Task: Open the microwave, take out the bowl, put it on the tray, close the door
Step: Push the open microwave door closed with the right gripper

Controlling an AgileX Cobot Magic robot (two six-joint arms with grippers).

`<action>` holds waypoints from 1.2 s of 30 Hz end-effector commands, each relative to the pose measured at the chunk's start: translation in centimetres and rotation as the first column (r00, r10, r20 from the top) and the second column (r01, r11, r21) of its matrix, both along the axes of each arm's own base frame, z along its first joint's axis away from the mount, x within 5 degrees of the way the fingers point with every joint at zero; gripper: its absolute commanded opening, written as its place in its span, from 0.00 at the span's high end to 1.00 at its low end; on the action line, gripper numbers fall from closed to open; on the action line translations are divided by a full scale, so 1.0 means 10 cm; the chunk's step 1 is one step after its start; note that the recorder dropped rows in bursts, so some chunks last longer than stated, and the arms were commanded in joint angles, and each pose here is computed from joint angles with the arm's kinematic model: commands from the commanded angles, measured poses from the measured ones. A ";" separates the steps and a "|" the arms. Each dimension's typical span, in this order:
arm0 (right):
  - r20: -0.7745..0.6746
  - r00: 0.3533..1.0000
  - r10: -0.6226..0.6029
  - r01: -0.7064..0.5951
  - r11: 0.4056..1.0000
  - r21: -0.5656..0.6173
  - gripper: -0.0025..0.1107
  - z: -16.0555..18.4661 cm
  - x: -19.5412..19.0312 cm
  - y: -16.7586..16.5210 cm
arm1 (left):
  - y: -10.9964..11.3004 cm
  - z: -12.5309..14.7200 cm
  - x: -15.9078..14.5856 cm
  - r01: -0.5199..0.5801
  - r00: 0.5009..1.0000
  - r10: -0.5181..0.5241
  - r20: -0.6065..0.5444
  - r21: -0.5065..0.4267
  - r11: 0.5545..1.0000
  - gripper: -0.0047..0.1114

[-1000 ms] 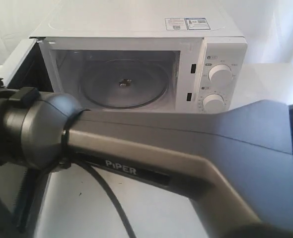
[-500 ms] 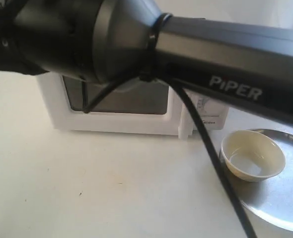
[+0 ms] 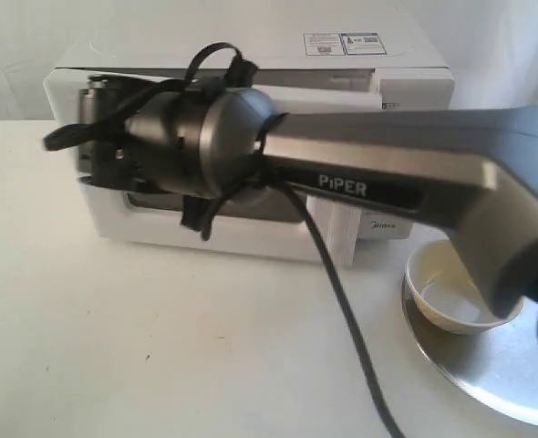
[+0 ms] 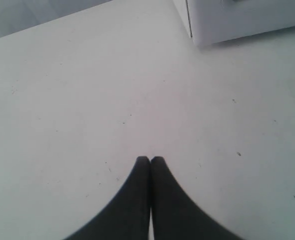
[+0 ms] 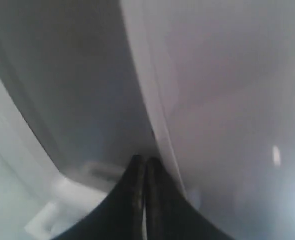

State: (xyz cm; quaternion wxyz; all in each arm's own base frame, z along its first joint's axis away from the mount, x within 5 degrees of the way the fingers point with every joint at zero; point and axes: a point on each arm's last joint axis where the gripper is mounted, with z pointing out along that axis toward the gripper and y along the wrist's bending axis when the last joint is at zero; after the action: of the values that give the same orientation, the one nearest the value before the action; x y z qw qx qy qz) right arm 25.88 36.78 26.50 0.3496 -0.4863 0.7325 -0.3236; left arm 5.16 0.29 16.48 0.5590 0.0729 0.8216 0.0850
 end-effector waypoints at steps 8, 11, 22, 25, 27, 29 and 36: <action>0.093 0.980 -0.179 0.177 0.984 0.022 0.98 -0.14 0.49 -0.32 | 0.00 0.02 0.00 0.002 1.000 -0.002 0.008 -0.007 1.000 0.96; 0.175 0.973 -0.153 0.156 0.988 -0.005 0.98 -0.07 0.53 -0.33 | 0.00 0.02 0.00 0.002 1.000 -0.002 0.008 -0.007 1.000 0.96; -0.033 0.999 -0.038 0.037 0.999 -0.017 0.98 -0.07 0.06 -0.08 | 0.00 0.02 0.00 0.002 1.000 -0.002 0.008 -0.007 1.000 0.96; -0.032 0.999 0.032 -0.031 0.999 0.029 0.98 0.13 -0.23 0.03 | 0.00 0.02 0.00 0.002 1.000 -0.002 0.008 -0.007 1.000 0.96; -0.011 0.996 0.085 -0.084 0.994 0.068 0.98 0.32 -0.45 0.08 | 0.00 0.02 0.00 0.002 1.000 -0.002 0.008 -0.007 1.000 0.96; 0.008 0.991 0.133 -0.133 0.985 0.113 0.98 0.52 -0.66 0.09 | 0.00 0.02 0.00 0.002 1.000 -0.002 0.008 -0.007 1.000 0.96; -0.098 0.967 0.236 -0.188 0.918 0.349 0.98 1.02 -1.28 -0.03 | 0.00 0.02 0.00 0.002 1.000 -0.002 0.008 -0.007 1.000 0.96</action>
State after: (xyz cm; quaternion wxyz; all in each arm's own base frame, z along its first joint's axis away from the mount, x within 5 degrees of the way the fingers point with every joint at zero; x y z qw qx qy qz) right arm 14.79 37.21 34.99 0.4068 -0.5246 0.7297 -0.1637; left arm 5.16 0.29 16.48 0.5590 0.0729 0.8216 0.0850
